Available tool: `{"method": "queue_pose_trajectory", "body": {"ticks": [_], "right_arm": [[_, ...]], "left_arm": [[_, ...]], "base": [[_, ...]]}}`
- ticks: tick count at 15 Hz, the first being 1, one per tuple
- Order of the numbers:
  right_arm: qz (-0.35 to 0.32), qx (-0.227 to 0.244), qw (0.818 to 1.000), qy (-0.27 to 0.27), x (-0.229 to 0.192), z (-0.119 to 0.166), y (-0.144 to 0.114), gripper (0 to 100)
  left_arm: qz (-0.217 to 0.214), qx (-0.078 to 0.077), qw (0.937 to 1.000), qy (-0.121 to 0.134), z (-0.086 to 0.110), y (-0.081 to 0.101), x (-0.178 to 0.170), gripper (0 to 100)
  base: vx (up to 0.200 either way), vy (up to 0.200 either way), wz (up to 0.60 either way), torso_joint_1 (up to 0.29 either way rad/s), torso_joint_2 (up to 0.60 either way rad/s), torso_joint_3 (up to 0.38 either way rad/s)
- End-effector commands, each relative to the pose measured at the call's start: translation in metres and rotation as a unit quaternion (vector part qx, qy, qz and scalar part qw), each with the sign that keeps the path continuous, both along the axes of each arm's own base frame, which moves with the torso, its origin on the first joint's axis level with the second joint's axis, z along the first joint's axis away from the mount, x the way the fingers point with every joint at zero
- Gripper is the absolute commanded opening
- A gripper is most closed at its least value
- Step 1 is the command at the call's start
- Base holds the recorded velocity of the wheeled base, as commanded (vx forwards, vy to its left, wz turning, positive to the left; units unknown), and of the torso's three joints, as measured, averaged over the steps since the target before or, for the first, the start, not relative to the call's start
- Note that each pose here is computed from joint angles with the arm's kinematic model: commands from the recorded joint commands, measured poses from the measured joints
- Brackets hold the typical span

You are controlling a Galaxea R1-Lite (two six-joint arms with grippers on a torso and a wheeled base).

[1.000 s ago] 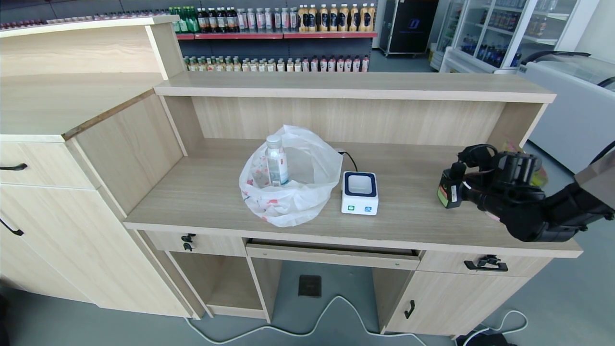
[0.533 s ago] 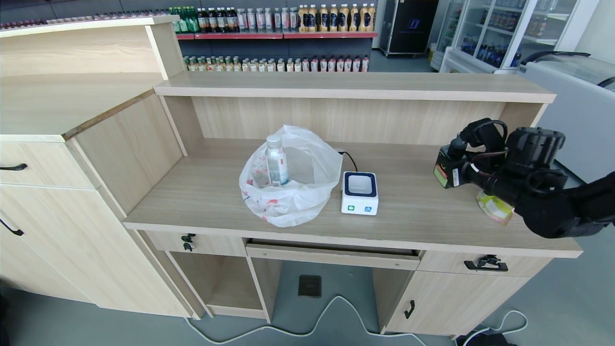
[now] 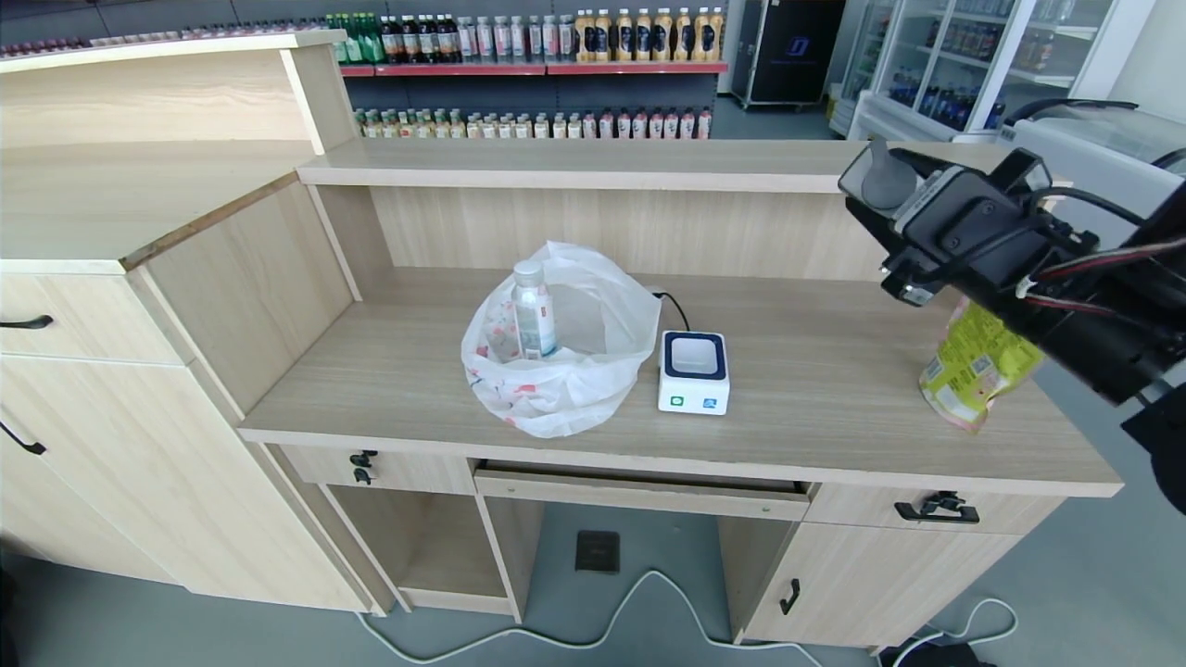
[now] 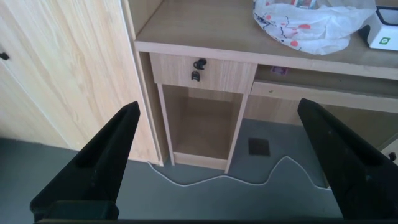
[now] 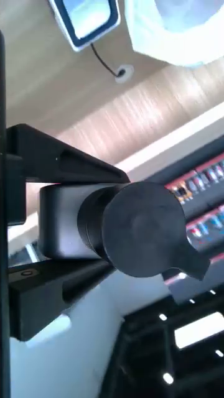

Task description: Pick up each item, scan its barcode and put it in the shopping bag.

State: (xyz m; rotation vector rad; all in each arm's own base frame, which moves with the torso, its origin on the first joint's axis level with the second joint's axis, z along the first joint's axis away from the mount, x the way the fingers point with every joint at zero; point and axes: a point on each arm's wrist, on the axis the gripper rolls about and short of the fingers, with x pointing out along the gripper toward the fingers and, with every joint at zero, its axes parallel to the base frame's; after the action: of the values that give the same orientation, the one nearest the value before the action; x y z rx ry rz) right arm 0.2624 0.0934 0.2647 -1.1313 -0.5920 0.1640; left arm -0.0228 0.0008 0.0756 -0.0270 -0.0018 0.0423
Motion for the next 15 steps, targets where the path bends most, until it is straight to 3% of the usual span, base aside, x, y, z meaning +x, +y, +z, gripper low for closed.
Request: {"method": "queue_pose_trajectory", "body": {"ticks": [1, 3, 4, 5, 7, 8, 9, 12, 13, 14, 15], "right_arm": [[0.034, -0.087, 0.987, -0.132, -0.050, 0.003, -0.011, 0], [0.048, -0.173, 0.955, -0.236, -0.072, -0.007, -0.020, 0], [0.051, -0.181, 0.951, -0.244, -0.074, -0.009, -0.021, 0], [0.079, -0.246, 0.920, -0.294, -0.085, -0.015, -0.019, 0], [0.110, -0.305, 0.871, -0.370, -0.093, -0.017, -0.012, 0], [0.117, -0.310, 0.863, -0.380, -0.095, -0.018, -0.010, 0], [0.140, -0.324, 0.840, -0.412, -0.099, -0.020, -0.002, 0], [0.185, -0.346, 0.800, -0.454, -0.107, -0.024, 0.004, 0], [0.191, -0.348, 0.796, -0.457, -0.108, -0.025, 0.004, 0], [0.213, -0.358, 0.776, -0.473, -0.116, -0.025, 0.001, 0], [0.222, -0.364, 0.773, -0.469, -0.118, -0.027, 0.000, 0]], "left_arm": [[0.000, 0.000, 1.0000, 0.000, 0.000, 0.000, 0.000, 100], [0.000, 0.000, 1.0000, 0.000, 0.000, 0.000, 0.000, 100], [0.000, 0.000, 1.0000, 0.000, 0.000, 0.000, 0.000, 100], [0.000, 0.000, 1.0000, 0.000, 0.000, 0.000, 0.000, 100], [0.000, 0.000, 1.0000, 0.000, 0.000, 0.000, 0.000, 100], [0.000, 0.000, 1.0000, 0.000, 0.000, 0.000, 0.000, 100], [0.000, 0.000, 1.0000, 0.000, 0.000, 0.000, 0.000, 100], [0.000, 0.000, 1.0000, 0.000, 0.000, 0.000, 0.000, 100], [0.000, 0.000, 1.0000, 0.000, 0.000, 0.000, 0.000, 100], [0.000, 0.000, 1.0000, 0.000, 0.000, 0.000, 0.000, 100], [0.000, 0.000, 1.0000, 0.000, 0.000, 0.000, 0.000, 100]], "base": [[0.000, 0.000, 0.00, 0.000, 0.00, 0.000], [0.000, 0.000, 0.00, 0.000, 0.00, 0.000], [0.000, 0.000, 0.00, 0.000, 0.00, 0.000], [0.000, 0.000, 0.00, 0.000, 0.00, 0.000], [0.000, 0.000, 0.00, 0.000, 0.00, 0.000], [0.000, 0.000, 0.00, 0.000, 0.00, 0.000], [0.000, 0.000, 0.00, 0.000, 0.00, 0.000], [0.000, 0.000, 0.00, 0.000, 0.00, 0.000], [0.000, 0.000, 0.00, 0.000, 0.00, 0.000], [0.000, 0.000, 0.00, 0.000, 0.00, 0.000], [0.000, 0.000, 0.00, 0.000, 0.00, 0.000]]}}
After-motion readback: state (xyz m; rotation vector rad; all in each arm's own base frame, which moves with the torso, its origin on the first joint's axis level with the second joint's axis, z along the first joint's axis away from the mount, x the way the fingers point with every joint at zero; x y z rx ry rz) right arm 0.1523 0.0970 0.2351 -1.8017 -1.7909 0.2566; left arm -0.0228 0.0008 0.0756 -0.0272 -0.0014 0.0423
